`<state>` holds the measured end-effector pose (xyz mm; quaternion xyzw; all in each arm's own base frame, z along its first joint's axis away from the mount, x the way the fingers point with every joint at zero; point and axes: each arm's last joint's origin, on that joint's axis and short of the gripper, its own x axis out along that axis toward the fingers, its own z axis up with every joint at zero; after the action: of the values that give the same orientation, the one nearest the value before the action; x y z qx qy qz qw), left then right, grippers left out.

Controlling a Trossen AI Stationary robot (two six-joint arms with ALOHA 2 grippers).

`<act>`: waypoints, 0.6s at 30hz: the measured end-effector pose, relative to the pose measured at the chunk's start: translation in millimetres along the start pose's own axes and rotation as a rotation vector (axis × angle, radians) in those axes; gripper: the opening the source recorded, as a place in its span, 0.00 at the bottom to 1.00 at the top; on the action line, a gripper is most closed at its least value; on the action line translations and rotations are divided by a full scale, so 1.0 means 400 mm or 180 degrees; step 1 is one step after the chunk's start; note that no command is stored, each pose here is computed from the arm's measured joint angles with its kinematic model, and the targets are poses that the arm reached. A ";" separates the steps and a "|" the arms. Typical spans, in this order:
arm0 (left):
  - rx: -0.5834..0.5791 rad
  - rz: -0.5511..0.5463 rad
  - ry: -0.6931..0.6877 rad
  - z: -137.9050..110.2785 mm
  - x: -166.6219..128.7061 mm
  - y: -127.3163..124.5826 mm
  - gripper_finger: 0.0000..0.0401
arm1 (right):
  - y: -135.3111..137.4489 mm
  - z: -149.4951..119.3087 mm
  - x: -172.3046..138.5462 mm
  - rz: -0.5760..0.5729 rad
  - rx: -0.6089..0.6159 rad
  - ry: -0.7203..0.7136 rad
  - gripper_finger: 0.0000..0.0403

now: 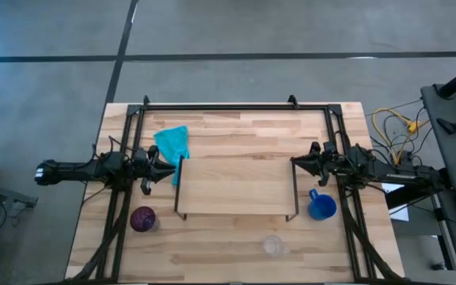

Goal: Stack small to large cups/mugs on shelf
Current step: Put the transparent cup on the shelf

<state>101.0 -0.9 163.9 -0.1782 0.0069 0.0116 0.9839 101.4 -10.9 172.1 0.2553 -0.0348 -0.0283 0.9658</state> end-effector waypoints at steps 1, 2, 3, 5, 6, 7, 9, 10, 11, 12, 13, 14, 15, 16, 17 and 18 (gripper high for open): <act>0.0000 0.0000 -0.0001 0.000 0.000 0.000 0.16 | 0.000 0.001 0.000 -0.0022 0.0001 -0.0023 0.19; 0.0000 0.0000 -0.0001 0.000 0.000 0.000 0.16 | 0.000 0.002 0.000 -0.0027 0.0011 -0.0044 0.19; -0.0001 0.0001 0.0000 0.000 0.000 0.000 0.16 | 0.000 0.002 0.000 -0.0028 0.0059 -0.0050 0.19; 0.0000 0.0000 -0.0001 0.000 0.000 0.000 0.16 | 0.000 0.002 0.000 -0.0030 0.0218 -0.0049 0.19; -0.0001 -0.0001 -0.0001 0.000 0.000 0.000 0.16 | 0.000 0.002 0.000 -0.0031 0.0300 -0.0048 0.19; -0.0001 0.0000 0.0000 0.000 0.000 0.000 0.16 | 0.000 0.002 0.000 -0.0030 0.0387 -0.0048 0.19; 0.0000 0.0000 0.0000 0.000 0.000 0.000 0.16 | 0.000 0.002 0.000 -0.0029 0.0561 -0.0051 0.19; 0.0000 0.0000 -0.0001 0.000 0.000 0.000 0.16 | 0.000 0.003 0.000 -0.0025 0.0642 -0.0058 0.19; 0.0000 0.0000 -0.0001 0.000 0.000 0.000 0.16 | 0.001 0.004 0.000 -0.0017 0.0700 -0.0070 0.19; 0.0000 0.0009 -0.0003 0.000 0.000 0.000 0.16 | 0.001 0.004 0.000 -0.0015 0.0752 -0.0075 0.19; 0.0000 0.0033 -0.0014 0.000 0.000 0.001 0.16 | 0.001 0.004 0.000 -0.0016 0.0770 -0.0076 0.19; 0.0000 0.0067 -0.0026 0.001 0.000 0.001 0.16 | 0.001 0.004 0.000 -0.0018 0.0768 -0.0074 0.19; 0.0000 0.0088 -0.0036 0.001 0.000 0.002 0.16 | 0.001 0.004 0.000 -0.0020 0.0756 -0.0075 0.19; 0.0000 0.0105 -0.0050 0.002 0.000 0.002 0.16 | 0.001 0.004 0.000 -0.0022 0.0746 -0.0080 0.19; -0.0001 0.0114 -0.0064 0.002 0.000 0.002 0.16 | 0.001 0.004 0.000 -0.0028 0.0736 -0.0084 0.19; -0.0001 0.0115 -0.0065 0.002 0.000 0.002 0.16 | 0.000 0.004 0.000 -0.0032 0.0736 -0.0080 0.19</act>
<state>100.9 0.3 164.5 -0.1781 0.0001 0.0312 0.9835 101.3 -11.5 173.5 0.3647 -0.0486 -0.0322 0.9293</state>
